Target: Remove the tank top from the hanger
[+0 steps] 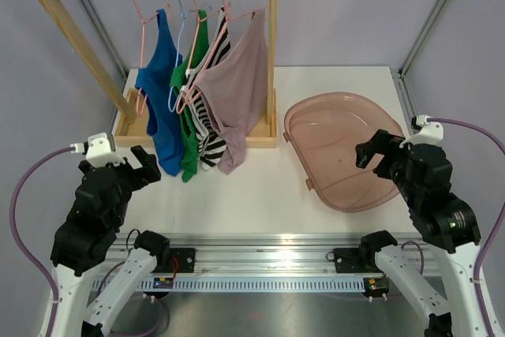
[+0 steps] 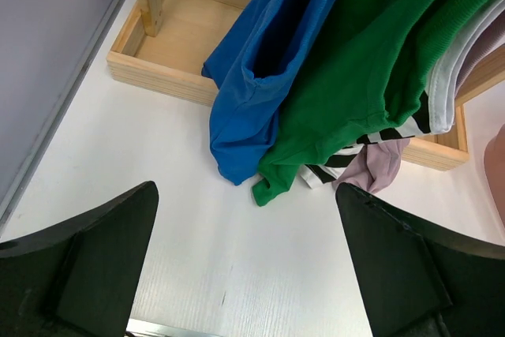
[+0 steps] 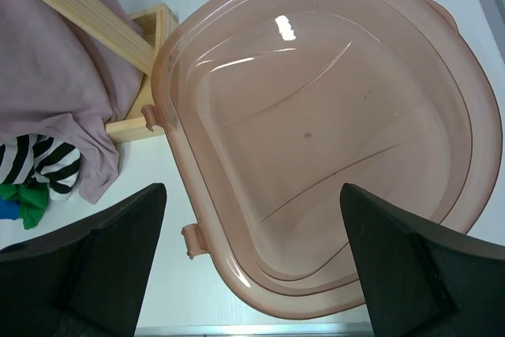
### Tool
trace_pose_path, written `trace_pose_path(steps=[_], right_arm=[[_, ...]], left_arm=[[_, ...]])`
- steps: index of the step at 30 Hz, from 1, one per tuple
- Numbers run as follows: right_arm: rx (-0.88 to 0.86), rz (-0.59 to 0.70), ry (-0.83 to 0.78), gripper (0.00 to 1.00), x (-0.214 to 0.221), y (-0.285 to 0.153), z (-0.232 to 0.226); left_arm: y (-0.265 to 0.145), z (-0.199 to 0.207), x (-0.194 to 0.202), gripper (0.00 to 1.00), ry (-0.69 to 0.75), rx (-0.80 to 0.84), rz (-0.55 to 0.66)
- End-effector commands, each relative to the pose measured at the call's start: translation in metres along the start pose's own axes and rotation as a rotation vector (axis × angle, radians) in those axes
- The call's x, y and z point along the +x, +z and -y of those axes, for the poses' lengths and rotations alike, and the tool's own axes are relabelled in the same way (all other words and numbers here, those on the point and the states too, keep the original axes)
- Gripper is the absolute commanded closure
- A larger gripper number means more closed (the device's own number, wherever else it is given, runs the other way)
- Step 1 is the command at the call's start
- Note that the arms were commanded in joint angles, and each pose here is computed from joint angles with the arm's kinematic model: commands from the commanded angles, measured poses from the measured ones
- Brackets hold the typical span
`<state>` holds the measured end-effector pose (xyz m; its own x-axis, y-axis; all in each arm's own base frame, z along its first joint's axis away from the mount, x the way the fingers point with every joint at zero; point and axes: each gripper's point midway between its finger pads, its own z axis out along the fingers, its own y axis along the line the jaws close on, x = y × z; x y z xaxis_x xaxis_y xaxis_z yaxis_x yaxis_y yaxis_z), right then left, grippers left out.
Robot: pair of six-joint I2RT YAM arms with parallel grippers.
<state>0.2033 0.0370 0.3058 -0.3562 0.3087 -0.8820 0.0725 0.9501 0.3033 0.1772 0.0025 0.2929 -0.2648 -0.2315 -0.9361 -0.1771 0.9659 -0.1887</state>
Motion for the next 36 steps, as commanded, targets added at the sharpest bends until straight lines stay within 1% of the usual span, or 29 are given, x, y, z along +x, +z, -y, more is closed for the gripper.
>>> trace_pose_path(steps=[1, 5, 7, 8, 10, 12, 13, 14, 15, 16, 17, 19, 20, 21, 22, 23, 24, 25, 26, 27, 28, 30, 31, 32, 33, 34, 36], right_arm=[[0.016, 0.025, 0.016, 0.00, -0.012, 0.003, -0.002], [0.018, -0.002, 0.015, 0.01, -0.007, 0.009, -0.003], [0.000, -0.007, 0.046, 0.01, -0.004, 0.011, -0.007], [-0.018, 0.005, 0.065, 0.00, -0.005, 0.012, -0.011], [-0.043, -0.010, 0.075, 0.01, 0.002, 0.015, -0.015], [-0.051, -0.028, 0.082, 0.01, 0.006, 0.019, -0.018], [-0.059, -0.037, 0.083, 0.00, 0.008, 0.021, -0.019], [-0.066, -0.042, 0.086, 0.00, 0.009, 0.021, -0.021], [-0.068, -0.049, 0.087, 0.00, 0.010, 0.022, -0.022], [-0.075, -0.052, 0.088, 0.00, 0.011, 0.023, -0.023], [-0.078, -0.057, 0.085, 0.00, 0.013, 0.025, -0.024], [-0.098, -0.068, 0.083, 0.01, 0.016, 0.026, -0.027], [-0.101, -0.072, 0.086, 0.01, 0.018, 0.028, -0.028], [-0.107, -0.078, 0.084, 0.01, 0.019, 0.029, -0.029], [-0.118, -0.086, 0.084, 0.01, 0.021, 0.029, -0.031], [-0.127, -0.089, 0.084, 0.01, 0.022, 0.029, -0.032], [-0.134, -0.092, 0.083, 0.02, 0.023, 0.030, -0.033], [-0.150, -0.098, 0.080, 0.02, 0.024, 0.029, -0.036], [-0.158, -0.102, 0.074, 0.03, 0.026, 0.029, -0.037], [-0.167, -0.106, 0.073, 0.03, 0.026, 0.028, -0.038], [-0.170, -0.105, 0.069, 0.03, 0.026, 0.028, -0.039], [-0.184, -0.098, 0.065, 0.04, 0.024, 0.025, -0.040], [-0.194, -0.098, 0.066, 0.05, 0.024, 0.023, -0.042], [-0.204, -0.092, 0.065, 0.05, 0.022, 0.021, -0.043], [-0.215, -0.080, 0.066, 0.05, 0.020, 0.018, -0.044], [-0.219, -0.075, 0.064, 0.05, 0.019, 0.016, -0.044], [-0.267, -0.071, 0.062, 0.05, 0.019, 0.009, -0.050]], left_arm=[[-0.007, 0.009, -0.017, 0.01, -0.034, 0.050, 0.052], [-0.014, 0.018, -0.031, 0.01, -0.025, 0.101, 0.060], [-0.015, 0.024, -0.038, 0.01, -0.017, 0.122, 0.055], [-0.022, 0.031, -0.051, 0.01, -0.028, 0.155, 0.075], [-0.020, 0.042, -0.063, 0.01, -0.027, 0.186, 0.073], [-0.028, 0.058, -0.086, 0.01, -0.027, 0.257, 0.091], [-0.016, 0.073, -0.086, 0.01, -0.007, 0.288, 0.048], [-0.013, 0.080, -0.091, 0.01, -0.002, 0.301, 0.043], [-0.014, 0.088, -0.107, 0.01, -0.005, 0.322, 0.063], [-0.010, 0.096, -0.114, 0.01, -0.004, 0.340, 0.064], [0.004, 0.109, -0.115, 0.01, 0.006, 0.346, 0.024], [0.001, 0.126, -0.140, 0.01, -0.004, 0.394, 0.057], [0.011, 0.141, -0.140, 0.01, 0.009, 0.412, 0.037], [0.011, 0.149, -0.145, 0.01, 0.025, 0.429, 0.045], [0.003, 0.158, -0.166, 0.01, 0.021, 0.459, 0.088], [0.000, 0.171, -0.170, 0.01, 0.036, 0.496, 0.094], [0.009, 0.185, -0.172, 0.01, 0.071, 0.508, 0.084], [0.000, 0.193, -0.191, 0.02, 0.070, 0.536, 0.127], [-0.005, 0.206, -0.196, 0.02, 0.085, 0.572, 0.135], [0.009, 0.219, -0.192, 0.04, 0.126, 0.565, 0.118], [0.001, 0.224, -0.212, 0.05, 0.118, 0.575, 0.165], [0.012, 0.234, -0.217, 0.07, 0.147, 0.551, 0.168], [0.031, 0.245, -0.210, 0.13, 0.178, 0.529, 0.137], [0.031, 0.246, -0.221, 0.14, 0.175, 0.519, 0.162], [0.035, 0.249, -0.222, 0.15, 0.202, 0.512, 0.169], [0.050, 0.257, -0.216, 0.21, 0.229, 0.497, 0.156], [0.058, 0.262, -0.221, 0.23, 0.257, 0.484, 0.176]])
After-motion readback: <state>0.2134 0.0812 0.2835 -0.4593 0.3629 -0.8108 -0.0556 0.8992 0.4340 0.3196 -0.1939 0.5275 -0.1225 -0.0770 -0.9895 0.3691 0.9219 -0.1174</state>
